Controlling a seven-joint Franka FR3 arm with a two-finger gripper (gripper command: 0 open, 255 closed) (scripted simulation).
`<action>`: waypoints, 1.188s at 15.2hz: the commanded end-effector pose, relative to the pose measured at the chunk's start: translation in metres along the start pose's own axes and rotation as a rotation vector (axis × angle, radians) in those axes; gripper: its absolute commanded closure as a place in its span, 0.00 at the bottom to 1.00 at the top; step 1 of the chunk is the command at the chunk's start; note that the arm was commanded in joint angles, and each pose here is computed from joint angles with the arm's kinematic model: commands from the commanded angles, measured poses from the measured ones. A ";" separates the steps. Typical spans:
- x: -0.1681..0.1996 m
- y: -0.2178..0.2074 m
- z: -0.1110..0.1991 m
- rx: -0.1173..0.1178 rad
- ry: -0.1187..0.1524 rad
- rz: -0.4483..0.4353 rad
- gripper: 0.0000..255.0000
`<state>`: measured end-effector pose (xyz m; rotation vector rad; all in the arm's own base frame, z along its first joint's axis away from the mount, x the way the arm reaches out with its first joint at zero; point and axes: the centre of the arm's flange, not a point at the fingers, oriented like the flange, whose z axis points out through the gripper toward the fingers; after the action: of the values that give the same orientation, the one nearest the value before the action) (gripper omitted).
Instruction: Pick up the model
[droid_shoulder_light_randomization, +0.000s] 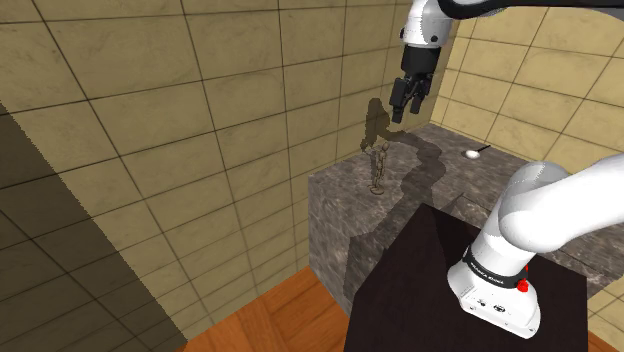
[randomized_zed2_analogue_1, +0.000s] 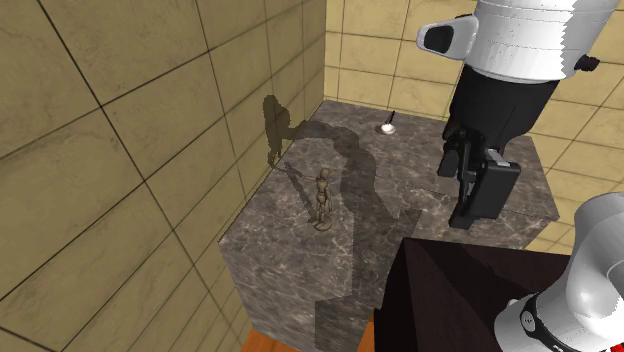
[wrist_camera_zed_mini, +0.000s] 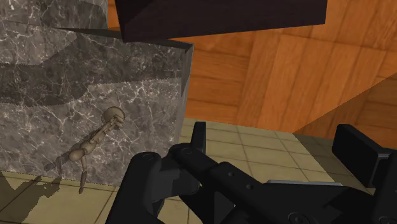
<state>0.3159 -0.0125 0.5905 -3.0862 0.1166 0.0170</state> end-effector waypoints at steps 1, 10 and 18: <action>0.000 0.000 0.000 0.000 0.000 0.000 0.00; 0.059 0.081 0.064 -0.004 -0.009 0.005 0.00; 0.110 0.154 0.121 -0.007 -0.017 0.009 0.00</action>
<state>0.4100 -0.1581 0.4641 -3.0903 0.1292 0.0442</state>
